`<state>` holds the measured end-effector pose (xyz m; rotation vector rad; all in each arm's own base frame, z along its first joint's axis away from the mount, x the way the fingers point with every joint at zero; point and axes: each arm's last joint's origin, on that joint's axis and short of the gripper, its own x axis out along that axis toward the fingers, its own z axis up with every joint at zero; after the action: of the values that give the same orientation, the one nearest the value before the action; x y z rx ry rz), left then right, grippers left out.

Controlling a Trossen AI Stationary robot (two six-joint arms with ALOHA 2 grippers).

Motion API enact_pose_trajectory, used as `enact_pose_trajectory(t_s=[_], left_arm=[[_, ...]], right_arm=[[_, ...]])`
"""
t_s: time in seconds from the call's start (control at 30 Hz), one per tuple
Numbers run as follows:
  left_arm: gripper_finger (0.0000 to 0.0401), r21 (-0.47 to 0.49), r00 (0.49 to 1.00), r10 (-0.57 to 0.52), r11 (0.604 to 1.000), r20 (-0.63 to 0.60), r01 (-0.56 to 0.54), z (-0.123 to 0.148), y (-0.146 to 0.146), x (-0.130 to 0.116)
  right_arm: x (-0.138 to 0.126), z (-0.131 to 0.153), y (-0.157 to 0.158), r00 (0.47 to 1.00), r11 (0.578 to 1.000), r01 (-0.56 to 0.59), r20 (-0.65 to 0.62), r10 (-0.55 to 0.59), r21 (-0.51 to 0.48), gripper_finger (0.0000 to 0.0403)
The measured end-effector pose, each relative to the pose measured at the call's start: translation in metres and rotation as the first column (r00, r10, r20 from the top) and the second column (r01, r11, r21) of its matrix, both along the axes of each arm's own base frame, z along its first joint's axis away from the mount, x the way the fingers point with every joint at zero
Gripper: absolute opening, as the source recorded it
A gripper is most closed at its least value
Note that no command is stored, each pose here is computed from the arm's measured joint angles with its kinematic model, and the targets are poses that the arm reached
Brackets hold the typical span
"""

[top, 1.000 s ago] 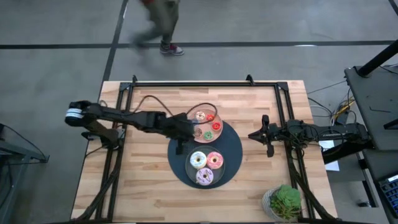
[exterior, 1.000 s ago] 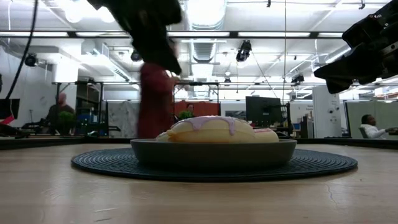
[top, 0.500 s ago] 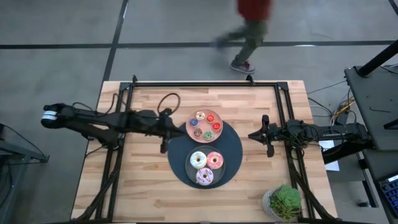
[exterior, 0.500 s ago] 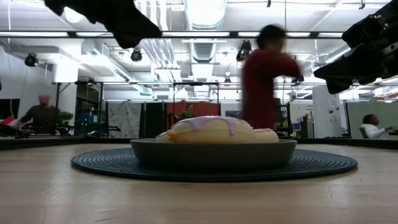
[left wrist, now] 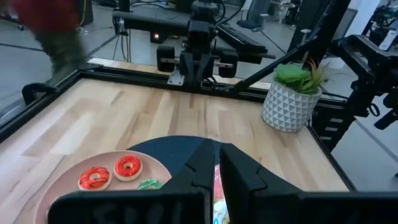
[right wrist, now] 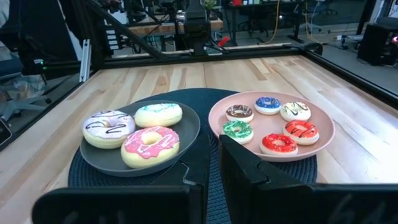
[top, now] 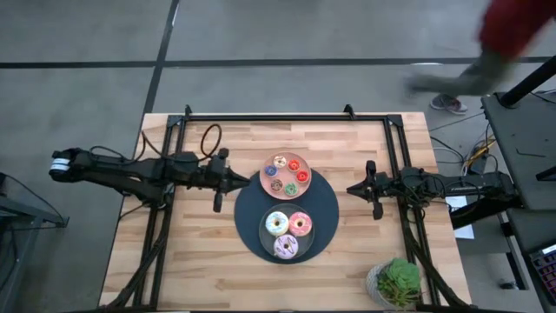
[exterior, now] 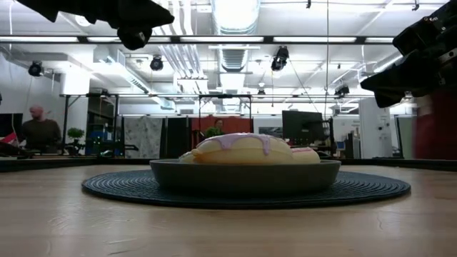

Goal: Pick & Place donuts
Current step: Return to Home Position

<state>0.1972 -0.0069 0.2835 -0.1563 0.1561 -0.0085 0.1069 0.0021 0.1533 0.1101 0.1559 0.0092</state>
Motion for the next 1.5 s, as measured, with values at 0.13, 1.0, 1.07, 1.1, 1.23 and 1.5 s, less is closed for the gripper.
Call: enact_pose_trajectory(t_s=[0.13,1.0,1.07,1.1,1.23,1.5], left_arm=[[0.0,-0.005,1.0,0.001,1.0,0.015,-0.001,0.002,0.0,-0.003],[0.0,-0.038,0.988,0.032,0.999,0.15,-0.026,-0.047,0.003,-0.041],[0.0,-0.037,0.986,0.046,0.998,0.161,-0.04,-0.052,0.003,-0.048],[0.0,-0.032,0.985,0.05,0.998,0.168,-0.045,-0.053,0.004,-0.051],[0.0,-0.027,0.981,0.062,0.998,0.186,-0.058,-0.058,0.004,-0.063],[0.0,-0.025,0.979,0.066,0.998,0.194,-0.063,-0.07,0.005,-0.079]], right_arm=[[0.0,0.0,0.0,1.0,1.0,0.0,0.0,0.0,0.0,0.0029],[0.0,0.0,0.0,1.0,1.0,0.0,-0.001,0.0,0.0,0.0029],[0.0,0.0,0.0,1.0,1.0,0.0,0.0,0.0,0.0,0.0029],[0.0,0.0,0.0,1.0,1.0,0.0,-0.001,0.0,0.0,0.0029],[0.0,0.0,0.0,1.0,1.0,0.0,-0.001,0.0,0.0,0.0029],[0.0,0.0,0.0,1.0,1.0,0.0,0.0,0.0,0.0,0.0029]])
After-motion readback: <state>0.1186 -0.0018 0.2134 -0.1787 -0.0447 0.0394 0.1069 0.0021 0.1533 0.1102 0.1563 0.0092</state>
